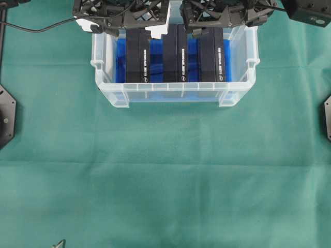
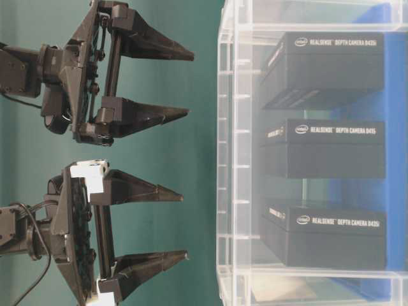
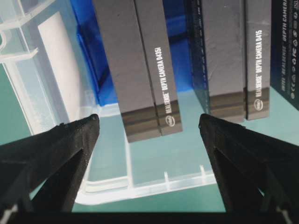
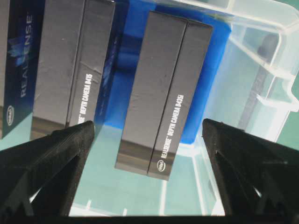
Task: Take the box out of the case with both arms.
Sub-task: 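Lower both grippers into the bin around the outer boxes and close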
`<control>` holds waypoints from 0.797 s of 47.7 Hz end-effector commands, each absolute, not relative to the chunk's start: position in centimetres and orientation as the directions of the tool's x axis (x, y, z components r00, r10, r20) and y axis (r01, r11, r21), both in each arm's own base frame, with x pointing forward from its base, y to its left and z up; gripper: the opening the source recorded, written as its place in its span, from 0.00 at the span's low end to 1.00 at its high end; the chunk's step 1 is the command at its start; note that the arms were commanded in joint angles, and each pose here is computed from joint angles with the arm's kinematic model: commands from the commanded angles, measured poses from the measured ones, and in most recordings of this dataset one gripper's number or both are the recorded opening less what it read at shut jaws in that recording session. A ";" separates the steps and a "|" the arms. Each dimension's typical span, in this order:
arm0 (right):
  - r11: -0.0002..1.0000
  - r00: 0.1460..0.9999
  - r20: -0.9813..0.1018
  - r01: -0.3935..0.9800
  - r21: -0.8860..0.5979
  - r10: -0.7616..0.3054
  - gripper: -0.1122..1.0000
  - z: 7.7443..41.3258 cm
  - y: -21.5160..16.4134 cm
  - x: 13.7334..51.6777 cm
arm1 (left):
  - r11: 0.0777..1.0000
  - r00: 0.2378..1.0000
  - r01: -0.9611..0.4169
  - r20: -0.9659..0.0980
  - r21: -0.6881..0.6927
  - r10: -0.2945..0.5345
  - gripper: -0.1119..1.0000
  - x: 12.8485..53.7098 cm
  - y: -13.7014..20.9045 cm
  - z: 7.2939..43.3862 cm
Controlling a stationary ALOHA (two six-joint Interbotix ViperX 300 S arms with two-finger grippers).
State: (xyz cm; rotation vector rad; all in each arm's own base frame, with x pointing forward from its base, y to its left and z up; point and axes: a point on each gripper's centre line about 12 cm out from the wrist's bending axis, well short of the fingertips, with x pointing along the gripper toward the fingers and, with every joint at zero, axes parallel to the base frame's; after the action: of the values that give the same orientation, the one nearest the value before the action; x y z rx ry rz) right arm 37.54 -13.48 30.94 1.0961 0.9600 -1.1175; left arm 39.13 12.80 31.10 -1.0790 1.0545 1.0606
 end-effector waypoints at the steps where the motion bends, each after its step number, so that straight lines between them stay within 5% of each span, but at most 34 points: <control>1: 0.089 0.225 -0.952 0.973 0.211 -0.206 0.96 32.3 -13.4 37.6 | 0.151 0.204 -0.972 -0.968 -0.182 0.144 0.92 39.1 12.8 32.5; 38: 0.089 0.222 -0.953 0.974 0.208 -0.207 0.96 32.2 -13.5 37.6 | 0.150 0.198 -0.973 -0.969 -0.175 0.149 0.92 39.2 12.9 32.3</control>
State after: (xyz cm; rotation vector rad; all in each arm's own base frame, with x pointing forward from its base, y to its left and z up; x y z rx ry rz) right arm 37.55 -13.48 30.87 1.0944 0.9635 -1.1183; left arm 39.17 12.85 31.00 -1.0761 1.0535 1.0623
